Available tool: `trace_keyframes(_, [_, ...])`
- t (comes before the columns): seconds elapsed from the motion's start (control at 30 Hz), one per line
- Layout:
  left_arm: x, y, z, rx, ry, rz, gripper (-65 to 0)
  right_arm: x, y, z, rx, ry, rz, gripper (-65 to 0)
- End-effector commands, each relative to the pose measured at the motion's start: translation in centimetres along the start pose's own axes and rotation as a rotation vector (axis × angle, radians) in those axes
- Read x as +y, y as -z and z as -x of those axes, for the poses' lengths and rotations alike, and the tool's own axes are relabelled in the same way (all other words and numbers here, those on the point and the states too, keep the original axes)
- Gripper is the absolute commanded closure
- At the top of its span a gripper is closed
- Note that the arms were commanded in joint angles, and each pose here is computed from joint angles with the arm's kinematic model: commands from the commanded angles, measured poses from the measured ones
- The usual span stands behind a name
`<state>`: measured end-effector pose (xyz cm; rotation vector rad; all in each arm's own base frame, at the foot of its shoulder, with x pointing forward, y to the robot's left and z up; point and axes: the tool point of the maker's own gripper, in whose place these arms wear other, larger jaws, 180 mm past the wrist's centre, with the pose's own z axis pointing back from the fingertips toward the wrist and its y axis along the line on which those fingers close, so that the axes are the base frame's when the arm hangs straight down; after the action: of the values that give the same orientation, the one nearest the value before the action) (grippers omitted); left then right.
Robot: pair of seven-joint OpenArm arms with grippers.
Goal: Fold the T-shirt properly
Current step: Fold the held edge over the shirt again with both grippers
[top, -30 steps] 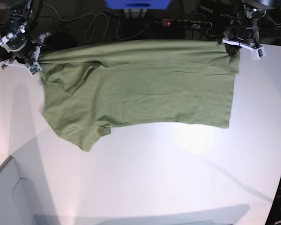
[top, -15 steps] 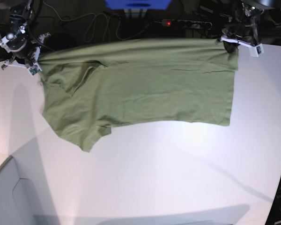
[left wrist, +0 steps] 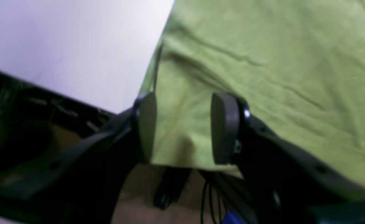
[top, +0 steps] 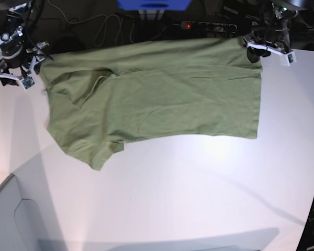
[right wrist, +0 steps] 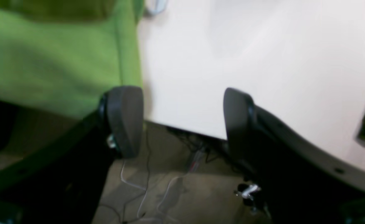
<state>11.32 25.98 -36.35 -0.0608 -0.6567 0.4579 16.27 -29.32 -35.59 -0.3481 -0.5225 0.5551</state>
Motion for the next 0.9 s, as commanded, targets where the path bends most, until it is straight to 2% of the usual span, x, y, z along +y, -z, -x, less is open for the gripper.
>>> trace_keyframes(0.0, [-0.3, -0.6, -1.2, -0.043, 0.018, 0.004, -28.0, -1.0, -0.6, -1.1, -0.033, -0.020, 0.031, -38.5])
trace_keyframes(0.2, [-0.6, -0.6, -2.5, -0.080, 0.022, 0.010, -28.0, -2.5, -0.6, -3.4, -0.089, -0.018, 0.078, -38.6])
trace_keyframes(0.33, [0.3, -0.6, -4.9, -0.154, 0.000, -0.019, -28.1, -2.2, 0.0, -6.0, -0.150, -0.031, 0.064, -38.8])
trace_keyframes(0.47, [-0.3, -0.2, -10.1, -0.296, -0.017, -0.007, -28.2, -1.2, 0.6, -9.1, -0.214, -0.061, 0.036, -38.8])
trace_keyframes(0.63, [-3.4, 1.0, -16.4, -0.426, 0.018, 0.085, -33.1, -1.0, 1.1, -10.6, -0.187, -0.081, 0.030, -38.8])
trace_keyframes(0.73, [-4.6, 3.5, -18.2, -0.409, 0.043, 0.120, -33.2, -0.8, 1.2, -11.2, -0.190, -0.076, 0.027, -38.8])
trace_keyframes(0.87, [-3.9, 7.8, -18.9, -0.353, 0.078, 0.039, -33.2, -0.8, 1.2, -11.2, -0.189, -0.078, 0.026, -38.8])
